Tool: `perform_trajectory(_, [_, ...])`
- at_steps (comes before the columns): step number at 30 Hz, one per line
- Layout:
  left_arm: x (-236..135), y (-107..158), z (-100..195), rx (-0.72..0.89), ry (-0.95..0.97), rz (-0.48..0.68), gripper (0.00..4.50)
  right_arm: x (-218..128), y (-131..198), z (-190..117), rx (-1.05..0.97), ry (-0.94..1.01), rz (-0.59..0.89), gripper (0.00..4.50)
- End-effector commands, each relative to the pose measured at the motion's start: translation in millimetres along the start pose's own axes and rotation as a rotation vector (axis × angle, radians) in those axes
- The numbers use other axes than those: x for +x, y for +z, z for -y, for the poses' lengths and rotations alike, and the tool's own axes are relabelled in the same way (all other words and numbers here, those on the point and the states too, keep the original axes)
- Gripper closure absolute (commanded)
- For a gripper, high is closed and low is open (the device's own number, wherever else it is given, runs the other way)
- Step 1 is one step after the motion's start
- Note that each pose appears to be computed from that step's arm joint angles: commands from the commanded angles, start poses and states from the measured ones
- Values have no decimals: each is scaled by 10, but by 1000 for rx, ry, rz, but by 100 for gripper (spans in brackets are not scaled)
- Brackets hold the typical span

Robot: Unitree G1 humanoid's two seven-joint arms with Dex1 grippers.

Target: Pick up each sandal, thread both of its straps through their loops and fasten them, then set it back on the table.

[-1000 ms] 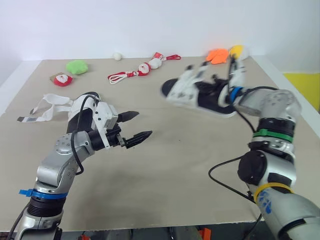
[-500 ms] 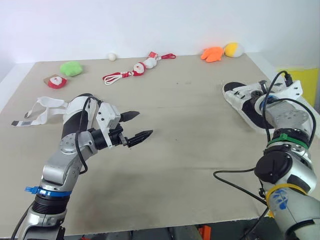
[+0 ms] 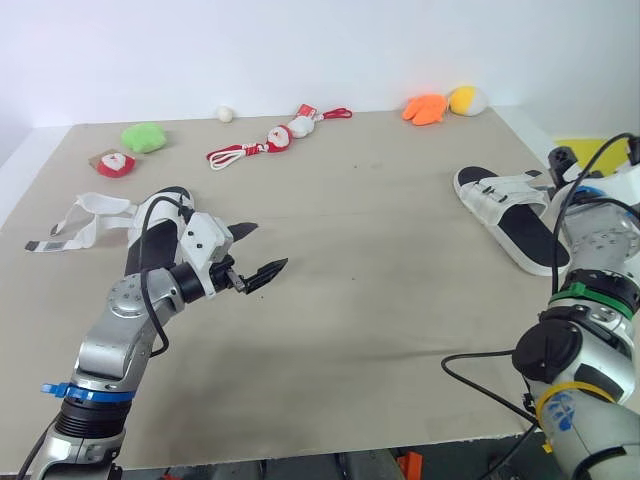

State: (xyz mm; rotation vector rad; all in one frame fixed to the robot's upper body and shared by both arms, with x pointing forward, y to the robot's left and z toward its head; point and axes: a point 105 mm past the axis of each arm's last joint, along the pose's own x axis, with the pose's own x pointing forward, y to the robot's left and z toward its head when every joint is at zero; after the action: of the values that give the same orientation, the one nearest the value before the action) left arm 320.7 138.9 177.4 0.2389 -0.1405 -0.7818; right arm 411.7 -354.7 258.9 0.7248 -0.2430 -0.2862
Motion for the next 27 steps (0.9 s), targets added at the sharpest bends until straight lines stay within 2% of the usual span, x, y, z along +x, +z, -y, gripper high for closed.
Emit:
perform_trajectory(1, [-248,160,-329,166,215,4,0,-168,-98,-750,-151,396,-71,3])
perform_trajectory(3, [-321,158,-430,227,284,-21,0,-324,-293,-1010,-291,574,-129,3])
perform_trajectory(6, [-470,95,-626,347,405,-109,0,-802,-730,-1425,-499,950,-279,3])
perform_trajectory(9, [-575,0,-742,457,476,-204,0,-1178,-1021,-1583,-676,1207,-376,3])
perform_trajectory(12, [-677,-7,-887,513,574,-252,0,-1444,-1192,-1669,-818,1406,-423,3])
perform_trajectory(16, [-791,-115,-1001,620,623,-364,0,-1651,-1292,-1767,-889,1571,-462,3])
perform_trajectory(20, [-884,-215,-1092,710,654,-461,0,-1800,-1288,-1852,-825,1674,-515,3])
perform_trajectory(27, [-795,-339,-1232,800,643,-519,0,-1823,-1306,-1912,-798,1684,-512,3])
